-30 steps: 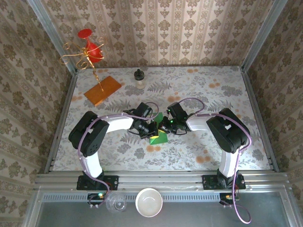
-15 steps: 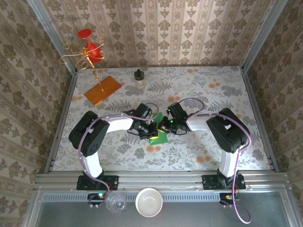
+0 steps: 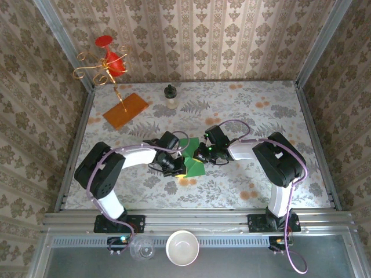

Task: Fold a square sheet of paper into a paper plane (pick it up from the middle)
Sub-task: Fold the triangle a second time at the center of the table.

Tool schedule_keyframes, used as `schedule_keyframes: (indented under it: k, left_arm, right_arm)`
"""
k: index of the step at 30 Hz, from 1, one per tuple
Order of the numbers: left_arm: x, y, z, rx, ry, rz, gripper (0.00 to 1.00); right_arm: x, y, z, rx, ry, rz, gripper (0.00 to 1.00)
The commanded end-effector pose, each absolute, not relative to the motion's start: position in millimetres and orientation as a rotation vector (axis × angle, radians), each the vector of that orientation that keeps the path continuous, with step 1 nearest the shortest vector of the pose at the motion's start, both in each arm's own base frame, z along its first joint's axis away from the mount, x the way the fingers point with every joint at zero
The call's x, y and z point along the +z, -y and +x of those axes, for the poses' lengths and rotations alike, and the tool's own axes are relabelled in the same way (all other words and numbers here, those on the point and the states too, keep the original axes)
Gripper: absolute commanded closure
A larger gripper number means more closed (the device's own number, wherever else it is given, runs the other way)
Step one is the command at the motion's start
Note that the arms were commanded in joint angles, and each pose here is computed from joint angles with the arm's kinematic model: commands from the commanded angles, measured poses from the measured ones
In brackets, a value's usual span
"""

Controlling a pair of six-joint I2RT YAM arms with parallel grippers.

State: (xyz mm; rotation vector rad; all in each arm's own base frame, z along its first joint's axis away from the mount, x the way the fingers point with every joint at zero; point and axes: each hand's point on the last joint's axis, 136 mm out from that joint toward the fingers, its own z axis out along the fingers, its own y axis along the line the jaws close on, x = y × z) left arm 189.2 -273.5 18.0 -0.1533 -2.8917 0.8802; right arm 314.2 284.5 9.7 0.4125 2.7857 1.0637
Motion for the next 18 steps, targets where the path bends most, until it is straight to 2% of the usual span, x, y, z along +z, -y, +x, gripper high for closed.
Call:
schedule_keyframes:
  k: [1, 6, 12, 18]
  left_arm:
    - [2.8, 233.8, 154.3, 0.641, 2.845, -0.140, 1.00]
    - [15.1, 232.6, 158.8, 0.653, 2.884, -0.143, 1.00]
    - [58.9, 266.1, 198.1, 0.910, 2.996, -0.155, 1.00]
    - [52.9, 298.7, 214.2, 0.984, 2.964, -0.181, 1.00]
  right_arm:
    - [-66.0, -226.7, 262.6, 0.631, -3.062, 0.602, 0.98]
    - [-66.2, -226.6, 262.5, 0.632, -3.061, 0.603, 0.98]
    - [-64.6, -228.2, 264.2, 0.641, -3.057, 0.596, 0.98]
    - [-64.4, -229.2, 265.2, 0.649, -3.053, 0.600, 0.98]
